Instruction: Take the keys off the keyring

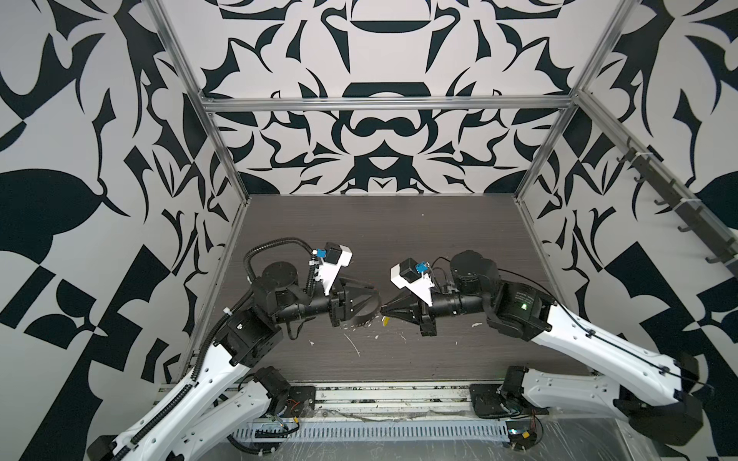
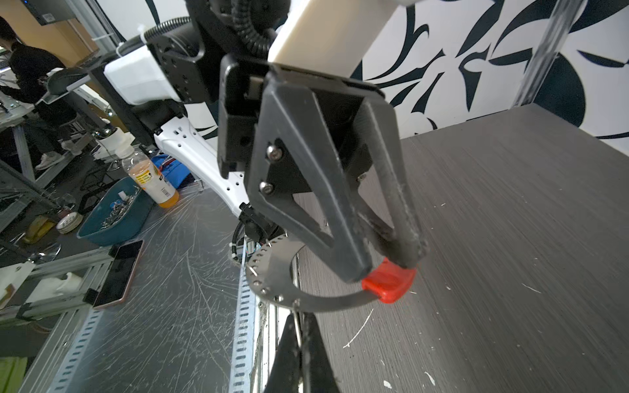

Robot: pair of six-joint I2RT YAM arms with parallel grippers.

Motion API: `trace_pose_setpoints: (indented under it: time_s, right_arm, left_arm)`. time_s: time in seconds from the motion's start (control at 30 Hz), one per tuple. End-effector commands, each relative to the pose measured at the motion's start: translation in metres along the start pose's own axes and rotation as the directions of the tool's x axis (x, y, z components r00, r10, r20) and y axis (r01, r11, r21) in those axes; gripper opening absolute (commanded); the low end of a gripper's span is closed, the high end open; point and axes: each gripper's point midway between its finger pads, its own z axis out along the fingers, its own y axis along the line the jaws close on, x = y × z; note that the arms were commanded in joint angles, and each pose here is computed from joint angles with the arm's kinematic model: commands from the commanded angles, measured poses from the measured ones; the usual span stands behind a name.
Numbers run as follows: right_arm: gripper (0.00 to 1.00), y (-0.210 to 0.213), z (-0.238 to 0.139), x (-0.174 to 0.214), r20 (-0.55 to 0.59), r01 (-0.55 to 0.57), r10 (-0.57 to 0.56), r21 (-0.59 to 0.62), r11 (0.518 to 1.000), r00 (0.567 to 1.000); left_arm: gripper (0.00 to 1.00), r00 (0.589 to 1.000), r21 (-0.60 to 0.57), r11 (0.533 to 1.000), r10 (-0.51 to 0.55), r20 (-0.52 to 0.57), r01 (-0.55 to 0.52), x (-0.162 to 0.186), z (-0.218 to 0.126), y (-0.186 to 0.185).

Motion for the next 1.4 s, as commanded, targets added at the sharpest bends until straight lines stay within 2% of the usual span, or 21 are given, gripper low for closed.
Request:
trace_pose_setpoints:
  time_s: [0.0,0.43,0.9,1.07,1.2,1.3,1.37]
  right_arm:
    - [0.00,0.014,-0.008,-0.021,0.047,0.056,-0.054,-0.044,0.997,0.997]
    - [0.00,0.010,-0.009,-0.028,0.049,0.051,-0.049,-0.036,0.998,0.998]
    - [0.00,0.005,-0.009,-0.031,0.053,0.043,-0.042,-0.013,0.999,0.998]
    - [0.00,0.005,-0.007,-0.032,0.053,0.038,-0.037,-0.016,0.999,0.998]
    - [0.00,0.004,-0.007,-0.034,0.058,0.036,-0.036,-0.013,0.999,0.998]
    - [0.00,0.003,-0.008,-0.035,0.067,0.036,-0.036,-0.006,0.999,0.997]
    - [0.00,0.002,-0.009,-0.037,0.074,0.038,-0.038,0.005,0.999,0.997]
  left_arm:
    - [0.33,0.998,0.142,0.988,0.066,0.011,-0.067,-0.012,-0.004,-0.032]
    - [0.28,0.998,0.198,0.980,0.027,-0.056,-0.015,-0.001,-0.003,-0.039]
    - [0.29,0.991,0.106,0.994,0.019,-0.133,-0.004,0.012,0.002,-0.030]
    - [0.21,0.990,0.086,0.996,0.025,-0.141,-0.013,0.013,0.004,-0.028]
    - [0.18,0.989,0.080,0.997,0.034,-0.141,-0.023,0.013,0.006,-0.028]
    - [0.19,0.988,0.064,0.998,0.034,-0.149,-0.025,0.016,0.006,-0.025]
    - [0.24,0.988,0.056,0.998,0.033,-0.152,-0.025,0.017,0.006,-0.024]
